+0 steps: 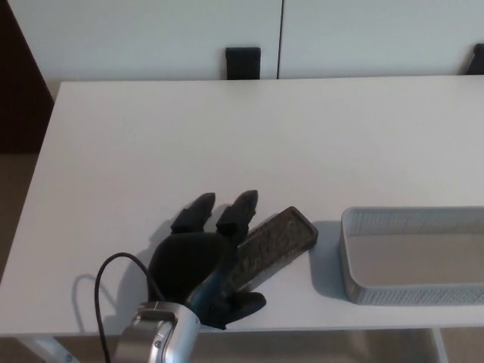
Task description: The robot walks towards a desk on which an eraser is kept on the left hand side and a container is kept on the right hand side. The robot picks up the eraser using its left hand and places it in the container.
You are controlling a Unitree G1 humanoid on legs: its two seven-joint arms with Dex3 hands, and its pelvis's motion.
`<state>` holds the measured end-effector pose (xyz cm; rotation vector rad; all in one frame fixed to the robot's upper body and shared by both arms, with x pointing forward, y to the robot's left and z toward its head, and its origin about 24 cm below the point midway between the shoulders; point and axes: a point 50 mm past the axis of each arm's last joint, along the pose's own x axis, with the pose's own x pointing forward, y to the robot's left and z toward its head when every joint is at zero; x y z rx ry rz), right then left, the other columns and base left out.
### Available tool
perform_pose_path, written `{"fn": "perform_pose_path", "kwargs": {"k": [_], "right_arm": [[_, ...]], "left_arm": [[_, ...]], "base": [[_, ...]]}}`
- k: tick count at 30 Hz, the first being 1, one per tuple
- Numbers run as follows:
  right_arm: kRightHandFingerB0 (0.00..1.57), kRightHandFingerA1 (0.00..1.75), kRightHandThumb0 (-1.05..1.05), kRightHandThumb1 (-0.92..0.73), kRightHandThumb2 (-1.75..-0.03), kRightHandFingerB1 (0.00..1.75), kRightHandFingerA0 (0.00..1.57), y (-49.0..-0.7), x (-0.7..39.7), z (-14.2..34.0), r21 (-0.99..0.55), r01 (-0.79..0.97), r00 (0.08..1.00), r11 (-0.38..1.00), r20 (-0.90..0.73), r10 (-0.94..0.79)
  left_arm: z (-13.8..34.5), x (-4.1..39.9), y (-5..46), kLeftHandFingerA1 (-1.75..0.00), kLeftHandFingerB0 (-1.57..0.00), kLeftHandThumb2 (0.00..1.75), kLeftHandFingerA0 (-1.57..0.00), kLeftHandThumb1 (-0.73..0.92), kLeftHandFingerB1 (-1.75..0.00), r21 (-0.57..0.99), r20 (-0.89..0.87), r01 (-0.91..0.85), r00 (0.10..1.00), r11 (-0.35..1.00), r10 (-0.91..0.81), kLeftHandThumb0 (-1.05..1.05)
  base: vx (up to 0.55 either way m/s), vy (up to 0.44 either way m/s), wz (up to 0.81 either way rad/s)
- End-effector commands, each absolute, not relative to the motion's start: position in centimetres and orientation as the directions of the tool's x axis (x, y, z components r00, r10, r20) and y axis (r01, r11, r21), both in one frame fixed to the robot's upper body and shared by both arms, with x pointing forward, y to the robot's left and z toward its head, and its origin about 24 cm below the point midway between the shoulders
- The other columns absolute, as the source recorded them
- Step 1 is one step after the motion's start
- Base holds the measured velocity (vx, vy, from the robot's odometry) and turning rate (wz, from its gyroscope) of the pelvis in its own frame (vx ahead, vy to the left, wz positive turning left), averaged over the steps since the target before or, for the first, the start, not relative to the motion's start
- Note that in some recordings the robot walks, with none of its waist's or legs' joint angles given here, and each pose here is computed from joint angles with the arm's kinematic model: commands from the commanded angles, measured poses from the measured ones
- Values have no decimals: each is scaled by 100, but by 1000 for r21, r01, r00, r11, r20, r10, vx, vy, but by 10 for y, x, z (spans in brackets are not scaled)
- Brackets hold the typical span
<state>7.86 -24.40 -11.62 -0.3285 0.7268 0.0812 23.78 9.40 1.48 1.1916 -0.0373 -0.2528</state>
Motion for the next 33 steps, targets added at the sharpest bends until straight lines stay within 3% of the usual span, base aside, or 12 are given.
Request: {"fn": "perform_pose_path", "kwargs": {"k": [1,6,7,8,9,22,23,25,26,27,32,33], "right_arm": [[34,52,-35,-55,-55,42,51,-250,78,-114,-281,-196,742,940,-669,-45],[34,52,-36,-54,-55,43,51,-250,81,-114,-281,-189,745,941,-665,-48],[34,52,-35,-55,-55,43,52,-250,81,-114,-277,-189,746,942,-665,-46],[34,52,-36,-54,-55,43,51,-250,82,-114,-270,-185,747,945,-663,-43],[35,52,-35,-55,-55,43,52,-251,82,-114,-271,-186,747,944,-663,-43],[34,52,-36,-55,-55,43,52,-252,84,-112,-255,-192,753,948,-657,-24],[34,53,-36,-55,-55,43,51,-252,84,-112,-249,-191,752,950,-659,-22],[34,52,-38,-55,-55,42,51,-252,86,-112,-257,-202,749,945,-662,-20],[35,52,-37,-55,-55,42,51,-251,87,-112,-256,-200,749,946,-662,-21],[35,52,-37,-55,-55,42,52,-251,87,-112,-257,-200,749,945,-662,-21],[35,52,-37,-54,-55,43,51,-253,91,-110,-273,-220,751,937,-660,-16],[36,52,-36,-54,-55,43,51,-253,91,-110,-269,-221,750,937,-662,-13]], "left_arm": [[10,238,100,-4,-1,83,0,51,-10,951,-85,128,984,283,-159,-77],[6,238,95,-17,-3,85,0,47,-21,944,-96,143,982,299,-165,-69],[5,238,95,-20,-1,57,0,59,-22,941,-100,148,981,304,-168,-66],[5,239,93,-19,-1,59,0,61,-22,938,-123,172,977,301,-176,-66],[5,240,91,-21,0,86,0,47,-23,939,-133,182,975,293,-179,-67],[5,250,70,-31,-7,82,-7,48,-22,926,-192,251,956,282,-221,-74],[4,251,70,-40,0,86,-5,50,-25,927,-206,263,953,266,-223,-70],[5,258,71,-52,-7,86,-44,62,-33,918,-250,305,941,252,-229,-62],[6,261,72,-64,-21,64,-75,81,-28,918,-252,310,938,247,-238,-46],[5,262,73,-120,-39,66,-84,85,-34,919,-252,310,937,244,-242,-31],[-4,267,84,-142,-73,67,-70,82,-52,892,-367,408,905,193,-214,-26],[-7,268,88,-140,-69,67,-67,82,-56,888,-382,418,903,194,-197,-26]], "base": [[0,0,0],[0,0,0],[0,0,0],[0,0,0],[0,0,0],[0,0,0],[0,0,0],[0,0,0],[0,0,0],[0,0,0],[0,0,0],[0,0,0]]}}
